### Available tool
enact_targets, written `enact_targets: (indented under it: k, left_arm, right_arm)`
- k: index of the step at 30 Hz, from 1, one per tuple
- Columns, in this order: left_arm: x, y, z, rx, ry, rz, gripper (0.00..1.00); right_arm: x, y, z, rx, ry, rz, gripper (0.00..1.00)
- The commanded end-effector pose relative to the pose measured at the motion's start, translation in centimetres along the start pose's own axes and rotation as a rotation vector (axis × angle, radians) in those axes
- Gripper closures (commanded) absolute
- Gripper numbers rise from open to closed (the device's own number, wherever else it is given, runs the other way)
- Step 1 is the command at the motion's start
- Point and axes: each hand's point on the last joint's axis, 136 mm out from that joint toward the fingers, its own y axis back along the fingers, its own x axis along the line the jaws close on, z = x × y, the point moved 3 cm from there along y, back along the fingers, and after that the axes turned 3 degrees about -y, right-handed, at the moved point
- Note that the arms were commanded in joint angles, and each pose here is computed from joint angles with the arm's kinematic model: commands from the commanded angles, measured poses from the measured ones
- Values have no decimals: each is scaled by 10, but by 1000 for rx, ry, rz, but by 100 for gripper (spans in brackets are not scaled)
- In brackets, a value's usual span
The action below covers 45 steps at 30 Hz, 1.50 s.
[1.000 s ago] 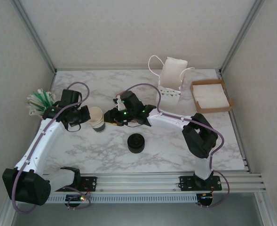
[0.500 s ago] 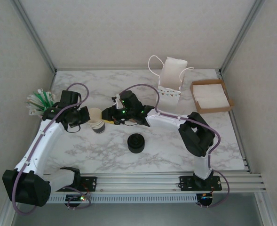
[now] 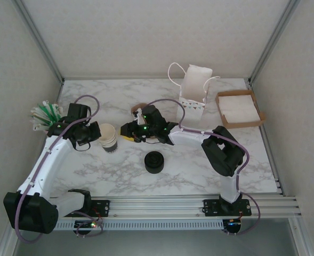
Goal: Pack the takeout coffee
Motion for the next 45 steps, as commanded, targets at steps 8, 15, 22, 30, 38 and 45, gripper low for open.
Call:
enact_targets:
  k: [8,15,22,30,38,45]
  left_arm:
    - [1,3,2,-16,3,-18,100]
    - [1,2,2,-14,4,-18,100]
    - [1,2,2,-13,8,-17,100]
    - [1,-1,1,-8,10,-21,100]
    - [-4,0,1,-6,15,-60,100]
    - [-6,0,0,-6,37,-96,100]
  right_arm:
    - [21,-2,4,9,8,97,58]
    - [16,-7,4,21,-4,96,58]
    - [14,-13,3,35,-15,105,59]
    - [14,-21,2,51,-24,115,59]
    - [3,-29,0,64,-46,93,59]
    - [-2,-29,-1,64,-56,73,59]
